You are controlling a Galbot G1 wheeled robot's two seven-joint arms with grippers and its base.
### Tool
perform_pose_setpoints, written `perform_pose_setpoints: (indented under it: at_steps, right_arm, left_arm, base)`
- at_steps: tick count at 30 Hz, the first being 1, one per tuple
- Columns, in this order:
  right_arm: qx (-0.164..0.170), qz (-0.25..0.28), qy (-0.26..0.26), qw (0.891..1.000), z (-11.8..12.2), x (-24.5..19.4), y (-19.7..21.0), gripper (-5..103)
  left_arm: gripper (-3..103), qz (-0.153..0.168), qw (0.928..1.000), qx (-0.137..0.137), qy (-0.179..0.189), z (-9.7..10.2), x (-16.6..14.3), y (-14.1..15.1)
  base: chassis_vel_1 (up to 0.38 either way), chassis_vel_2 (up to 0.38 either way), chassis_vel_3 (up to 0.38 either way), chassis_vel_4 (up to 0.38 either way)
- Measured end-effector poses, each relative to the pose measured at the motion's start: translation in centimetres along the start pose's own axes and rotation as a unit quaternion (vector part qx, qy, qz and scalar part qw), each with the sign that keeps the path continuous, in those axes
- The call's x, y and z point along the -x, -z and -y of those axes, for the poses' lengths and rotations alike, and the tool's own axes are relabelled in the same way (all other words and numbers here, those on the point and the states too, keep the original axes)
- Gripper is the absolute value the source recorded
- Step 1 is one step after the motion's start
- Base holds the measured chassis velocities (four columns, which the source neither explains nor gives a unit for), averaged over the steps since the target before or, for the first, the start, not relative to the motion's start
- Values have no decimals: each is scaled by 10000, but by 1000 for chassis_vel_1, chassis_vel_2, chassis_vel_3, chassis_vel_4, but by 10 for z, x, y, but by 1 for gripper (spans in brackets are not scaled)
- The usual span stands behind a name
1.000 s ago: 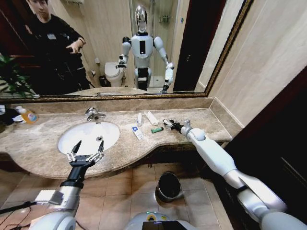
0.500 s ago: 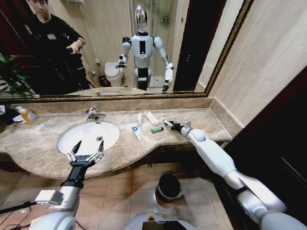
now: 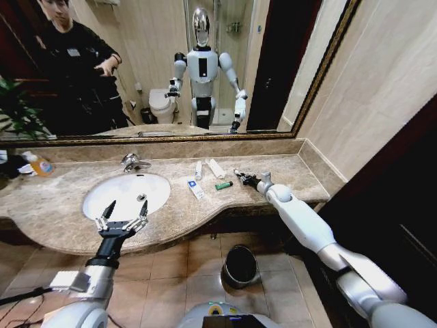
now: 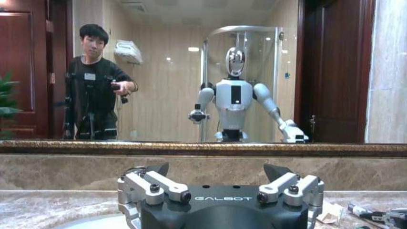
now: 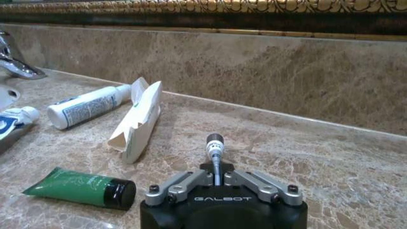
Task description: Pick up the trash from the sink and place it in the trash bin.
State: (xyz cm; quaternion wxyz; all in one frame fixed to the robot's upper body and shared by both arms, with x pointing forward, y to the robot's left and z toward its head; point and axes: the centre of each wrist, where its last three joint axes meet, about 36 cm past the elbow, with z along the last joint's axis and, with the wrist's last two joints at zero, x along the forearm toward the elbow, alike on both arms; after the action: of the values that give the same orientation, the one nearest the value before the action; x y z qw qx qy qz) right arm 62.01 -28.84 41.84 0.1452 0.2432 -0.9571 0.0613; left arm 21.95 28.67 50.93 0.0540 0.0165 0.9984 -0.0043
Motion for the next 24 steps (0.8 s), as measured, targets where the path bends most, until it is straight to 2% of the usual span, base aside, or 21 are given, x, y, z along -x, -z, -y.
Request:
perform_pose_setpoints:
  at_steps: [24]
  right_arm:
    - [37,231,-106,9997,0,-18,1,3]
  left_arm:
    - [100,0,10000,0,0,0,0,0]
  base:
    - [0,0,0,0]
